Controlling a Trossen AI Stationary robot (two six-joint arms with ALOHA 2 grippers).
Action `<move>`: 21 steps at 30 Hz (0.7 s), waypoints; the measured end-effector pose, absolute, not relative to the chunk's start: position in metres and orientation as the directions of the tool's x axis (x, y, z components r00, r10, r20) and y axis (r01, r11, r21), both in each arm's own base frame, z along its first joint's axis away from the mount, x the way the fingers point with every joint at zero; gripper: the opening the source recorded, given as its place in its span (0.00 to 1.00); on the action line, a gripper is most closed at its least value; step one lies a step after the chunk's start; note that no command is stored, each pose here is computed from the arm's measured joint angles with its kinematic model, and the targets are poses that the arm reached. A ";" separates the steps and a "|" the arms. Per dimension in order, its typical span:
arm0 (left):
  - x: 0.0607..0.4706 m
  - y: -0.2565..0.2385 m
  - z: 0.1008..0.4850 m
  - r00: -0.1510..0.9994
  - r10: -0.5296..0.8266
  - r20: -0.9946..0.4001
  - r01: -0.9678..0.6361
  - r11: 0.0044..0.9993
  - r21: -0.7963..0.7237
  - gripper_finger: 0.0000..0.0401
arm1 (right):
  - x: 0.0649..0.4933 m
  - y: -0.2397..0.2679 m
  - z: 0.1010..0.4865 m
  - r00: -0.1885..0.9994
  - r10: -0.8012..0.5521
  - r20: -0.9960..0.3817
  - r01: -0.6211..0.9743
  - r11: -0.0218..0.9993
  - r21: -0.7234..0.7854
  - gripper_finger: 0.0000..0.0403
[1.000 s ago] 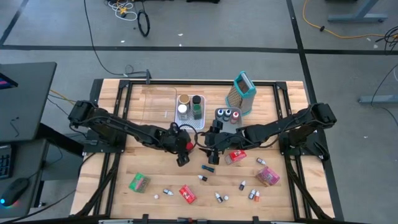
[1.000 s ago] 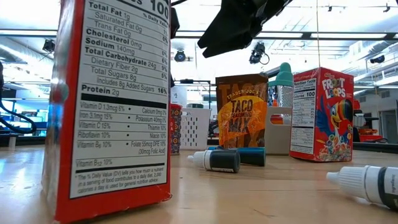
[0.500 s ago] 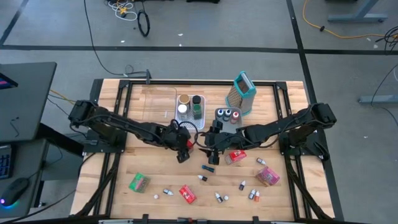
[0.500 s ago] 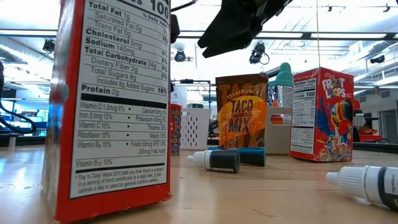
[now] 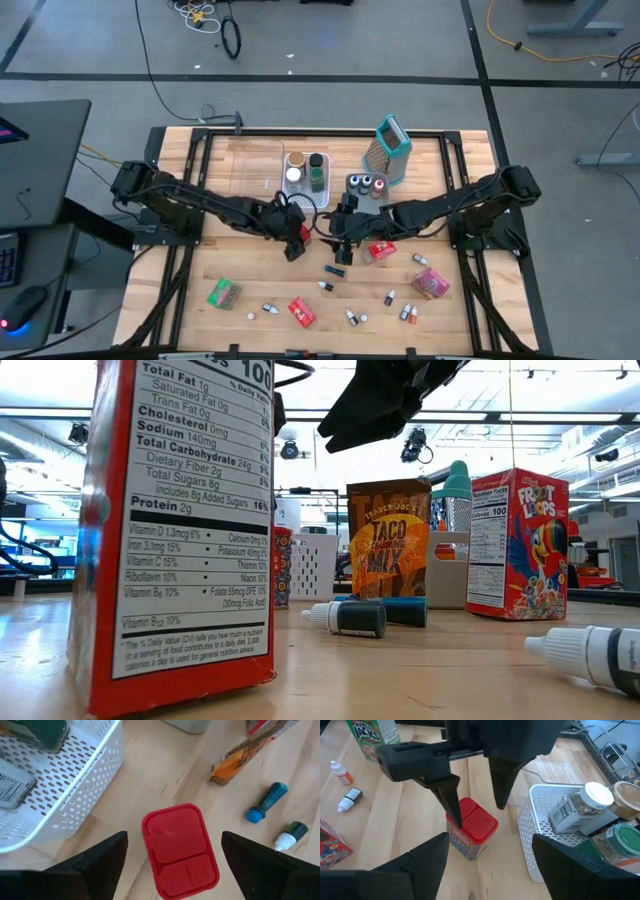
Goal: Pick & Place Kitchen Items
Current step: Put the red spice can into the white basket
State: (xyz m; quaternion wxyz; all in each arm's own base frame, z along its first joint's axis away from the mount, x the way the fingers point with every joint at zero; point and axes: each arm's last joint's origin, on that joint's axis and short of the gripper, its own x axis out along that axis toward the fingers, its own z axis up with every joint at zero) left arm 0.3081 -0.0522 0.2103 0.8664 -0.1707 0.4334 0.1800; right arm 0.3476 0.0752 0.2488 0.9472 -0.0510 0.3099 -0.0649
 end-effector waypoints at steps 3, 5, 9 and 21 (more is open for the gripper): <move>0.308 -0.055 0.210 0.562 0.165 -0.811 -0.454 0.881 -0.135 0.83 | 0.348 0.075 0.249 0.800 -0.154 -0.580 0.091 0.986 -0.137 0.74; 0.310 -0.057 0.206 0.558 0.167 -0.813 -0.452 0.883 -0.129 0.82 | 0.348 0.075 0.249 0.799 -0.154 -0.581 0.091 0.986 -0.137 0.74; 0.316 -0.061 0.192 0.530 0.172 -0.830 -0.429 0.899 -0.088 0.82 | 0.348 0.075 0.249 0.801 -0.154 -0.579 0.091 0.987 -0.136 0.74; 0.318 -0.060 0.181 0.496 0.160 -0.853 -0.393 0.918 -0.056 0.69 | 0.348 0.075 0.249 0.803 -0.154 -0.575 0.092 0.987 -0.135 0.74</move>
